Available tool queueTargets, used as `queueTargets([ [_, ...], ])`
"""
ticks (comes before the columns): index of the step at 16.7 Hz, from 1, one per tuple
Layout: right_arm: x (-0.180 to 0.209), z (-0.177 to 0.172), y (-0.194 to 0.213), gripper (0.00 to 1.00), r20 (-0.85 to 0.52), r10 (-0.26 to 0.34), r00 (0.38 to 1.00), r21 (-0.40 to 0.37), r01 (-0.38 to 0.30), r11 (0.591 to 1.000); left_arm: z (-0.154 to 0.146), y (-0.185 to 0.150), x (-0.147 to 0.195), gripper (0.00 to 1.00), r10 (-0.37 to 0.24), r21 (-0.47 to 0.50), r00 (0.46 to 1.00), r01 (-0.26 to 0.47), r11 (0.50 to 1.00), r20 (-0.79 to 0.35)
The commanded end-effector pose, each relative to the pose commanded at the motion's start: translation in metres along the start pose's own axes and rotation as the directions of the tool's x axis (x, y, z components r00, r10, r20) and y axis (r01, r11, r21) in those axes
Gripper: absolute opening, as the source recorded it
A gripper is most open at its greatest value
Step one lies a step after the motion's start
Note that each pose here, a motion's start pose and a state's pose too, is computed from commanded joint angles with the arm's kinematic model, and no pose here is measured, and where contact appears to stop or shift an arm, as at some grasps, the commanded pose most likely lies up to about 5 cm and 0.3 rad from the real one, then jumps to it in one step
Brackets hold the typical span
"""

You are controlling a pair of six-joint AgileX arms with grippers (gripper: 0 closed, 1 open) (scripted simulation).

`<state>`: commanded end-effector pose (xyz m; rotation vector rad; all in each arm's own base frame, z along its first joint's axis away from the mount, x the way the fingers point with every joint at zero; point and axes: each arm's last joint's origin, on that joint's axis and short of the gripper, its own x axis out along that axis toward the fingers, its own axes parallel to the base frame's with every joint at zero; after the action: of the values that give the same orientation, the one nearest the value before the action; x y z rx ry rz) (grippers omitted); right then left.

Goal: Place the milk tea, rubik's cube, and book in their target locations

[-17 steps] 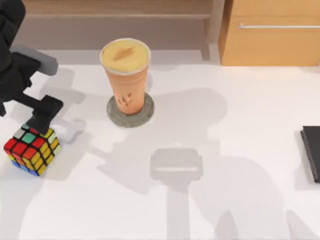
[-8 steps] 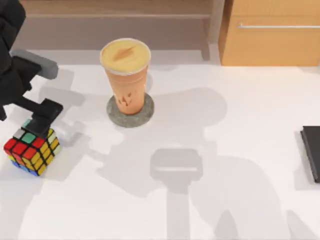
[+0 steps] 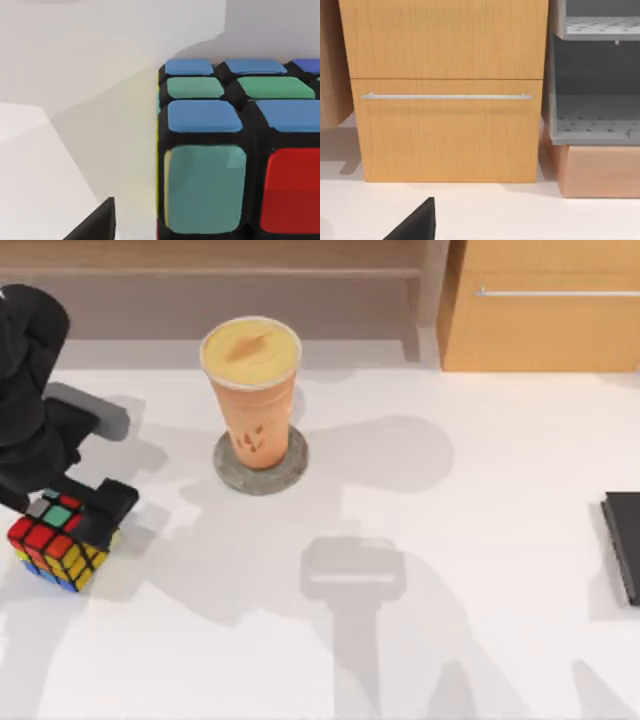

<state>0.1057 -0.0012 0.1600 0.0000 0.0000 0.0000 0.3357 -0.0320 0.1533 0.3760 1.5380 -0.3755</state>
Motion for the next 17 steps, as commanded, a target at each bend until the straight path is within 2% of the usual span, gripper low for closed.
queueTargets([
  [4, 0.0, 0.0, 0.0, 1.0, 0.0, 0.0, 1.0, 0.0, 0.0, 1.0, -0.0001, 0.0, 0.0005, 1.0, 0.0, 0.0, 1.0, 0.0, 1.0, 0.0],
  [17, 0.0, 0.0, 0.0, 1.0, 0.0, 0.0, 1.0, 0.0, 0.0, 1.0, -0.0001, 0.0, 0.0005, 0.02, 0.0, 0.0, 1.0, 0.0, 1.0, 0.0],
])
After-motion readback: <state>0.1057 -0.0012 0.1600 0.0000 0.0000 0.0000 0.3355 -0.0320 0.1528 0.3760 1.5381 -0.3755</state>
